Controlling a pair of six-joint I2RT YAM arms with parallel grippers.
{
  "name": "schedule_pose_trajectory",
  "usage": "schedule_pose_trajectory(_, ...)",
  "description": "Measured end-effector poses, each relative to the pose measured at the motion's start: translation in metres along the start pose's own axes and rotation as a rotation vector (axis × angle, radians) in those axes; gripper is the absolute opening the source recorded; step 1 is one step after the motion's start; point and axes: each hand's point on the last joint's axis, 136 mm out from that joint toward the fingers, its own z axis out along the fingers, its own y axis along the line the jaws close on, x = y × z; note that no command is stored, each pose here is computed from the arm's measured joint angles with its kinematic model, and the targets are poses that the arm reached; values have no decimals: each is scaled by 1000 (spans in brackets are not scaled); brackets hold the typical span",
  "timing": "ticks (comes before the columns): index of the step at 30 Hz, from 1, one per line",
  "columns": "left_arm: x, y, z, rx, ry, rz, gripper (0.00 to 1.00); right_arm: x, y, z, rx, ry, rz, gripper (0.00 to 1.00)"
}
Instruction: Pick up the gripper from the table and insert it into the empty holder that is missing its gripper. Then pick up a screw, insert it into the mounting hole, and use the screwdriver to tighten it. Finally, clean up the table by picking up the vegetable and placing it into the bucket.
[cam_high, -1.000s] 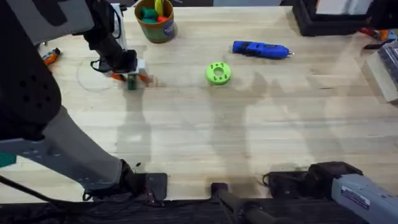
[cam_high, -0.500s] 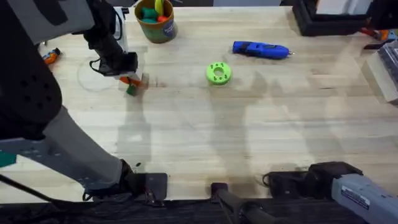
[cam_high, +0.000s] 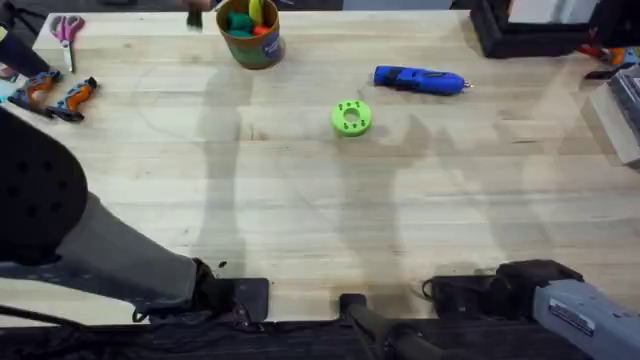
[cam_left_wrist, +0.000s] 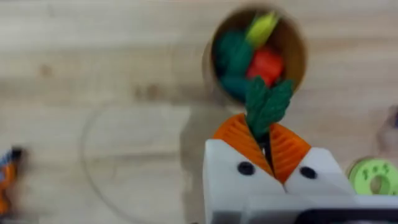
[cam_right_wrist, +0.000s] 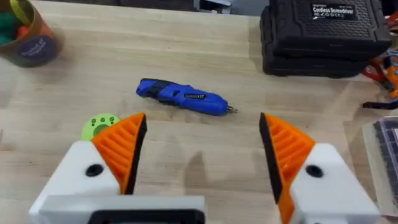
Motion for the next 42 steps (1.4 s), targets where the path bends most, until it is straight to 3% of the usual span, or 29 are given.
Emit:
schedule_pose_trajectory(3, -26, -18, -4, 25, -98, 47, 13, 0, 0, 0, 0, 0, 0, 991)
schedule_pose_trajectory(11, -35, -52, 30, 86, -128, 108, 12, 0, 0, 0, 0, 0, 0, 991)
schedule_pose_trajectory(19, -30, -49, 77, 89, -108, 109, 10, 0, 0, 0, 0, 0, 0, 991)
schedule_pose_trajectory(28, -5, -44, 117, 91, -24, 97, 11, 0, 0, 0, 0, 0, 0, 991)
schedule_pose_trajectory(42, -4, -44, 120, 91, -20, 98, 640, 0, 0, 0, 0, 0, 0, 991)
